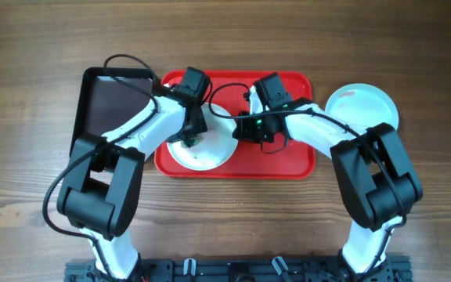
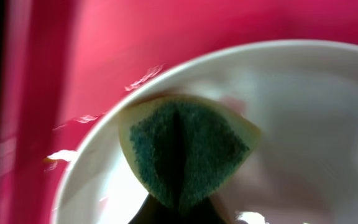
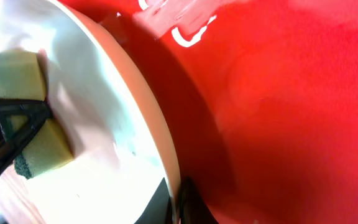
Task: Clean dirty plates on tray and stack at the side
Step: 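Scrub the white plate with the sponge while the right gripper pins it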
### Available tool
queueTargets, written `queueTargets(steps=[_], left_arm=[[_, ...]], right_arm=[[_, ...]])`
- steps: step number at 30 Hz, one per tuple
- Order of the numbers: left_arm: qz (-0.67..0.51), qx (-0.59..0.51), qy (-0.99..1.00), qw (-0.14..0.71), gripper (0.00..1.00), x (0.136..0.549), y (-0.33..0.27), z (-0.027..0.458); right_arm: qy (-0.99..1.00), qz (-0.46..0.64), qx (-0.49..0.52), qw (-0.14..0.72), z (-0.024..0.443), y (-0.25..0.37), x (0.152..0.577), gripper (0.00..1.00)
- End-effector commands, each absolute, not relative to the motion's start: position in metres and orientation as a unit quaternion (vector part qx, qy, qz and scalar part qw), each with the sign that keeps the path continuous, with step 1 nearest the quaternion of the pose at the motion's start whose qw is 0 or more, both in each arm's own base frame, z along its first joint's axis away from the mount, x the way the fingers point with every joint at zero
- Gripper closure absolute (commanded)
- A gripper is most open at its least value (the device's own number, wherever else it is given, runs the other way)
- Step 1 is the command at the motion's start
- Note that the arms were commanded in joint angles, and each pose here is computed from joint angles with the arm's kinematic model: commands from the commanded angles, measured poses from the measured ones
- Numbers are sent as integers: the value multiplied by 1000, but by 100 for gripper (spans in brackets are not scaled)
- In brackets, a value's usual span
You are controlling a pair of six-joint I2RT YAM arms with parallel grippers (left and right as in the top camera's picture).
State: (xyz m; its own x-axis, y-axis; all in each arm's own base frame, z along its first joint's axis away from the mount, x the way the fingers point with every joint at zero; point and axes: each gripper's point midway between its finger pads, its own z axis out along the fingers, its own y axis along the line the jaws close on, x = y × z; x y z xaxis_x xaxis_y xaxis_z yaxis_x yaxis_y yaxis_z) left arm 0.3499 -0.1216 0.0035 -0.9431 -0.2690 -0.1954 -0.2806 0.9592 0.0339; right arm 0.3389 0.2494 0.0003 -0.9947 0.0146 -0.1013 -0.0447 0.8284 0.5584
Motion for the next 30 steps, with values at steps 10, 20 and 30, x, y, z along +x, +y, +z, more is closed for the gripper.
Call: queueTargets(steps=[10, 20, 30], left_arm=[[-202, 17, 976, -78, 96, 284, -198, -6], [-288, 56, 956, -3, 96, 319, -230, 8], [42, -171, 975, 136, 96, 368, -113, -13]], right_arm=[[961, 274, 4, 28, -20, 243, 332, 96], [962, 273, 4, 29, -20, 243, 332, 96], [962, 272, 4, 28, -21, 243, 331, 96]])
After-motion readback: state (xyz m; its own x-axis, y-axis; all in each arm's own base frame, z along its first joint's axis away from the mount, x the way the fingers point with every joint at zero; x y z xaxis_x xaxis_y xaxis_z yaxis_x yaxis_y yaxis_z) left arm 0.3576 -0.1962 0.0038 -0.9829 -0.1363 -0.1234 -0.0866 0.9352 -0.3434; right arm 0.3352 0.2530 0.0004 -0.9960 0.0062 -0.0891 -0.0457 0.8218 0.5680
